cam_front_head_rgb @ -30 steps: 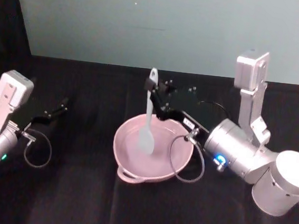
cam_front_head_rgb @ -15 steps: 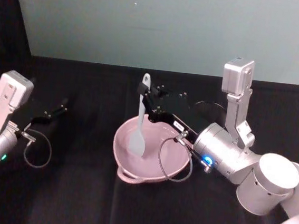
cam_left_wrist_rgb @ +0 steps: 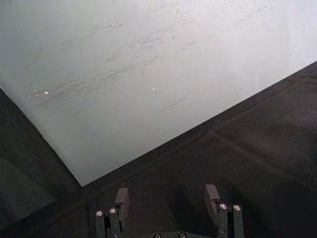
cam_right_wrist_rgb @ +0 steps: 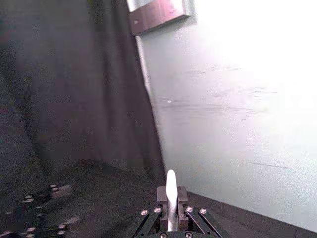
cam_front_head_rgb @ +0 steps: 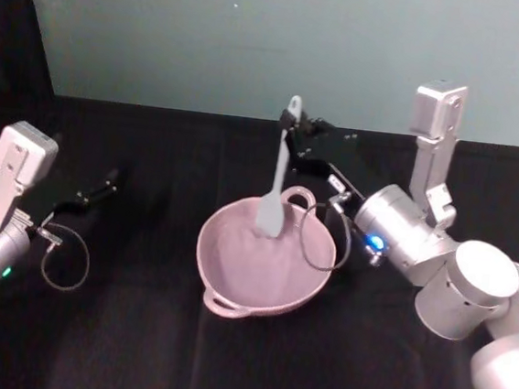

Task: Use the one hand to pick up the spoon and stir the clear water in the bowl.

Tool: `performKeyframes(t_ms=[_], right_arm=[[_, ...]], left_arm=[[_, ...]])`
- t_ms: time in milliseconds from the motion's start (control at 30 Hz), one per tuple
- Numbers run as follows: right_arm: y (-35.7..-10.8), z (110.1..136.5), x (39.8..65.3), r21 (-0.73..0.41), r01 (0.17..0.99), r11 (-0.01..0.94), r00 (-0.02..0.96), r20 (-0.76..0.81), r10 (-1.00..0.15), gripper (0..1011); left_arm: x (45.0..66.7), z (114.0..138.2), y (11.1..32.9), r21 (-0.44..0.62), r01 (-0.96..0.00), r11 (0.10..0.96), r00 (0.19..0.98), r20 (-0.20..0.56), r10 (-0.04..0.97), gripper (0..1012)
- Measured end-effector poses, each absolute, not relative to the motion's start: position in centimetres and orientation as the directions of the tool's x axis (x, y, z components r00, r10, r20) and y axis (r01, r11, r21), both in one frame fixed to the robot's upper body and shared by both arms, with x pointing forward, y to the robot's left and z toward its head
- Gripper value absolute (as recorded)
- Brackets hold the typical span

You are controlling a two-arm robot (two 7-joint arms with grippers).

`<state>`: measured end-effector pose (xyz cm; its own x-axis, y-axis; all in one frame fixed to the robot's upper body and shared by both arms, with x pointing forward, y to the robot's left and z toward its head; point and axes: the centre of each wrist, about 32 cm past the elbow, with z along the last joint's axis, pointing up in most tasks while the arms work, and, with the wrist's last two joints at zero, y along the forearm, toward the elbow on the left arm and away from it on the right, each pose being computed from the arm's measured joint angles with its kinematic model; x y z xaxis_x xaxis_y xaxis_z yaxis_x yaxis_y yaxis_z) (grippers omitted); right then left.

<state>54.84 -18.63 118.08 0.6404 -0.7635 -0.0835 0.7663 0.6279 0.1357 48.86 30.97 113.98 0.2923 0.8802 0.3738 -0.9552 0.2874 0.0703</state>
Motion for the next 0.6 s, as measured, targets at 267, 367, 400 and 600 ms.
performKeyframes(t_ms=[267,367,400,600], right_arm=[[-20.6,118.3,54.0,0.117,0.797,0.593,0.6,-0.039,-0.799,113],[-20.9,118.5,53.1,0.108,0.793,0.599,0.605,-0.026,-0.796,113],[-20.9,118.5,52.8,0.108,0.791,0.603,0.608,-0.023,-0.794,113],[-20.2,118.5,50.5,0.099,0.76,0.642,0.647,-0.026,-0.762,112]], left_arm=[[48.9,114.0,31.0,0.07,-0.955,0.287,0.292,0.374,0.88,1011],[48.9,114.0,31.0,0.07,-0.955,0.287,0.292,0.374,0.88,1011],[48.9,114.0,31.0,0.07,-0.955,0.287,0.292,0.374,0.88,1011],[48.9,114.0,31.0,0.07,-0.955,0.287,0.292,0.374,0.88,1011]])
